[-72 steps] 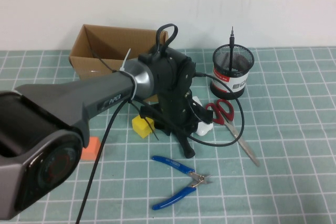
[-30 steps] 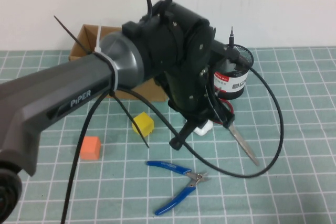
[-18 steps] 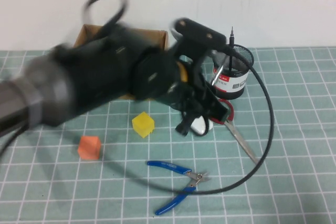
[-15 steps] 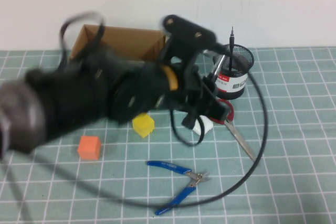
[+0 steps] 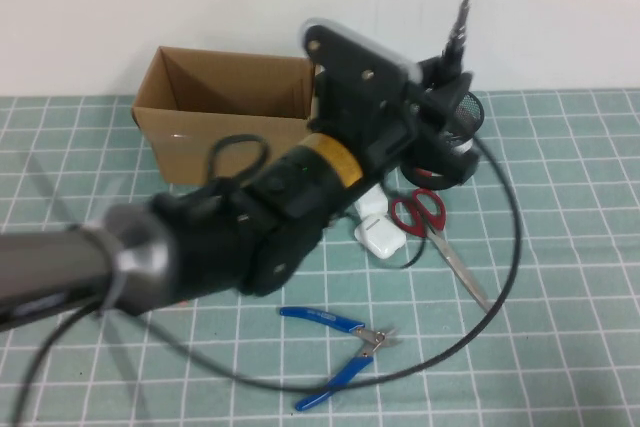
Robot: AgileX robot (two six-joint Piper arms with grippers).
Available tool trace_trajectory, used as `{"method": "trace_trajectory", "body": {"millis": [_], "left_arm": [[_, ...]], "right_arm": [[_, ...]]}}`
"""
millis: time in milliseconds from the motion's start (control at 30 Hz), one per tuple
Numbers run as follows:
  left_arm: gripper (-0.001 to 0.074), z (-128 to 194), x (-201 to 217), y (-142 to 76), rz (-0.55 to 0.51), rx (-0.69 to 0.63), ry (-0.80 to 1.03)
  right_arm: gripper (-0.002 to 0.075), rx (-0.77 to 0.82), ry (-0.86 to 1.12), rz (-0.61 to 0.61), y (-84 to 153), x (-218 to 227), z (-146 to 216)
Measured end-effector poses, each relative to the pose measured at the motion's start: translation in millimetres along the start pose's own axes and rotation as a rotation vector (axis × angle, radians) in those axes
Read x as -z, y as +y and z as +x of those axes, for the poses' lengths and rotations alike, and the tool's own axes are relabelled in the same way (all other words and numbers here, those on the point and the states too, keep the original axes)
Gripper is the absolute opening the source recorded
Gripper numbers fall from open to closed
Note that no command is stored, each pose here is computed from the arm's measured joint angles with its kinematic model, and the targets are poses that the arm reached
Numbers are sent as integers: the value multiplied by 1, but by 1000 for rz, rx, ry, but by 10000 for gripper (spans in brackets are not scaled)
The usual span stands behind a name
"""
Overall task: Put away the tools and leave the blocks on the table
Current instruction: Place the picked object into the round holder
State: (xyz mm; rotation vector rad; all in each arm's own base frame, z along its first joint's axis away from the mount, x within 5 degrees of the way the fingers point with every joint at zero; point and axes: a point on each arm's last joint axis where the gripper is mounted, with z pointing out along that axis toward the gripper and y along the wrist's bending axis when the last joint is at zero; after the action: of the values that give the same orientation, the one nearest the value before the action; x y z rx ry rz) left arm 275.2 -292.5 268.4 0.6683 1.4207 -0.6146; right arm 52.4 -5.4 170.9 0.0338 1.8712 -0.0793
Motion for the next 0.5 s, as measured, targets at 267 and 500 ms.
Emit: {"method": "trace_trajectory", "body": {"millis": [267, 500], "left_arm": [[179, 17, -56, 6, -9, 24, -49], [179, 36, -83, 27, -50, 81, -23]], "right_arm": [[-11, 0, 0, 0, 0, 0, 0], [-11, 0, 0, 0, 0, 0, 0]]}}
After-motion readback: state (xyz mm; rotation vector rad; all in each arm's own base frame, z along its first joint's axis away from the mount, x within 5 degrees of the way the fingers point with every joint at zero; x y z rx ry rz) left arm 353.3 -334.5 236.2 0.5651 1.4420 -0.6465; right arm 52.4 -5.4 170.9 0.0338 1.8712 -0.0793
